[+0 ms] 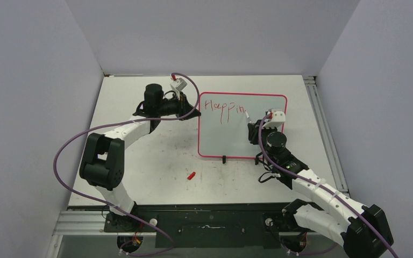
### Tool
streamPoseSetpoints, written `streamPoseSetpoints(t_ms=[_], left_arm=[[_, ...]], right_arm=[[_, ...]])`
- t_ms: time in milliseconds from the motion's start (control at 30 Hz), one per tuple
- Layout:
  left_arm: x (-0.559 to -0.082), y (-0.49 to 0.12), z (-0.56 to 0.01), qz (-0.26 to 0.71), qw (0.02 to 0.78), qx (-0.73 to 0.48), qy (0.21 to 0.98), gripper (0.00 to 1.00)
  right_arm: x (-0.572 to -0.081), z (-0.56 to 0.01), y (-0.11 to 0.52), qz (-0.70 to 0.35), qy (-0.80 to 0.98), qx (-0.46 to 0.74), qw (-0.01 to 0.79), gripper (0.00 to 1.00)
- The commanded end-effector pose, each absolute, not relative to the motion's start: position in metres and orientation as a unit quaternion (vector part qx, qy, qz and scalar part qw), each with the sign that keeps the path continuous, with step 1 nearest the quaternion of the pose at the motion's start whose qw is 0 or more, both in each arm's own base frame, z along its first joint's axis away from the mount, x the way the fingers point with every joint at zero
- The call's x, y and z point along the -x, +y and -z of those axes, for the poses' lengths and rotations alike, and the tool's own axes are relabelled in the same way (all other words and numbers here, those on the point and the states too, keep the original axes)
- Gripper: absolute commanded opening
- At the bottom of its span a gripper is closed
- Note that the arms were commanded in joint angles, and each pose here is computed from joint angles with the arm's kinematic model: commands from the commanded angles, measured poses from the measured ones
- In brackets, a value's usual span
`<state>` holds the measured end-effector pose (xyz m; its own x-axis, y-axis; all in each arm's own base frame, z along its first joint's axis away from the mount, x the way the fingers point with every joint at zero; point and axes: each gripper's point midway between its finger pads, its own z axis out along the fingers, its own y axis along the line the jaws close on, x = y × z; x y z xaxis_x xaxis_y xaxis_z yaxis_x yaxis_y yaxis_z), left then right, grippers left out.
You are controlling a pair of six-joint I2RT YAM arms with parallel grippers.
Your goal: Write a sentence on the whiteboard
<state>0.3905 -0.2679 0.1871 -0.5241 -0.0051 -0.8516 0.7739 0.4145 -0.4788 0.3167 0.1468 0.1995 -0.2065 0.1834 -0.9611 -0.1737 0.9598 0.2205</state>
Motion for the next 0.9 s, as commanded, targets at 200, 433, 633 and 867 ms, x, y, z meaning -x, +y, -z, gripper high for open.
streamPoseSetpoints(t_ms=[200,433,633,867], left_arm=[[-0.392,-0.265,-0.226,0.467,0.46,-0.289,0.698,0.0],[-0.391,-0.266,-0.226,0.467,0.46,-0.289,0.697,0.0],[-0.391,-0.266,-0.226,0.467,0.46,-0.29,0.697,0.0],[-0.391,-0.266,-0.227,0.467,0.46,-0.29,0.697,0.0]], right_arm=[[-0.323,-0.227,0.132,-0.123,0.737,-0.038,0.663,0.05],[-0.328,-0.236,0.136,-0.126,0.729,-0.03,0.672,0.05],[-0.333,-0.241,0.143,-0.135,0.724,-0.02,0.676,0.05],[-0.333,-0.235,0.149,-0.14,0.731,-0.005,0.668,0.05]])
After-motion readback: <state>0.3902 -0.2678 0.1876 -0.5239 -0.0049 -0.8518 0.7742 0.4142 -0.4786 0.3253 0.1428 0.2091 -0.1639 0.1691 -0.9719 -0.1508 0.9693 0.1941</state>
